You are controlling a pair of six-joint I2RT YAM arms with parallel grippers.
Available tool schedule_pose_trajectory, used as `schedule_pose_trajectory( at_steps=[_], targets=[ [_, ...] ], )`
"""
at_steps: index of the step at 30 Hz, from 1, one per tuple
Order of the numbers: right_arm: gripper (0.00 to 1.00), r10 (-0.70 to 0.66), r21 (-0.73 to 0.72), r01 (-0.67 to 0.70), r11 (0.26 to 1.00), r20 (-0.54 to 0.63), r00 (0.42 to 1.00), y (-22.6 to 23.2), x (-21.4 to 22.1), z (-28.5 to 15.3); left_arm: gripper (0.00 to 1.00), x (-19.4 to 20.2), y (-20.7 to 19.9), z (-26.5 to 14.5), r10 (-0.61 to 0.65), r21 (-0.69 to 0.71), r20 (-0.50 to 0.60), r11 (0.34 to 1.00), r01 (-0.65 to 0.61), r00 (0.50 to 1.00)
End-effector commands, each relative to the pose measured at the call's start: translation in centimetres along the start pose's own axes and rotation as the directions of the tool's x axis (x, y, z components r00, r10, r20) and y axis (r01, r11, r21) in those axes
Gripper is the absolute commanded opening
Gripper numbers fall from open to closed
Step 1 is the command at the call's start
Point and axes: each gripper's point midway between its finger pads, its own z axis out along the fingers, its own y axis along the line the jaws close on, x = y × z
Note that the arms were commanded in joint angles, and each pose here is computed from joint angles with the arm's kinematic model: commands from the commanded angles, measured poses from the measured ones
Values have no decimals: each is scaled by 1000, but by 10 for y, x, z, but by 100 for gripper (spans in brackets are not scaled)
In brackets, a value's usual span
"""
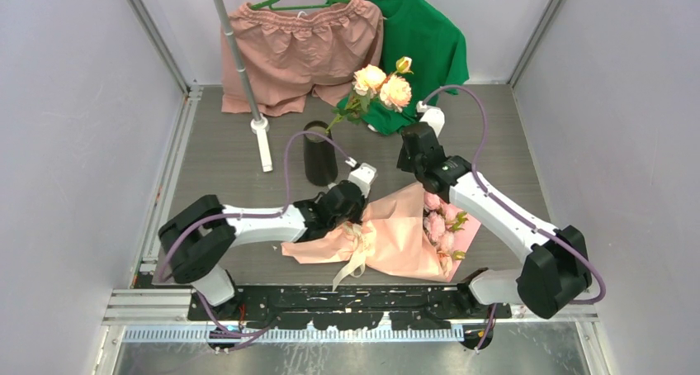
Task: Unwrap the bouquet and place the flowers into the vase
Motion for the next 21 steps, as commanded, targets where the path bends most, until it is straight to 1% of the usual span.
schedule_pose_trajectory(
  at_steps=[1, 6, 10, 15, 21],
  targets=[
    [1, 29, 1, -29, 1000, 77, 997, -6, -23, -16, 0, -17, 11, 20, 125, -132, 44, 984, -118, 991],
    [1, 26, 2, -26, 1000, 77, 997, -8, -23, -17, 0, -15, 16, 34, 203, -267, 47, 946, -184, 978],
    [1, 22, 8, -23, 1000, 72, 997, -11, -21, -16, 0, -15, 21, 40, 276, -381, 37, 893, -242, 960],
    [1, 17, 11, -18, 1000, 63, 998, -11, -19, -14, 0, -14, 27, 46, 352, -464, 0, 829, -312, 936],
    [1, 15, 14, -15, 1000, 51, 999, -11, -16, -9, 0, -17, 46, 46, 423, -587, -73, 714, -382, 903]
  ],
)
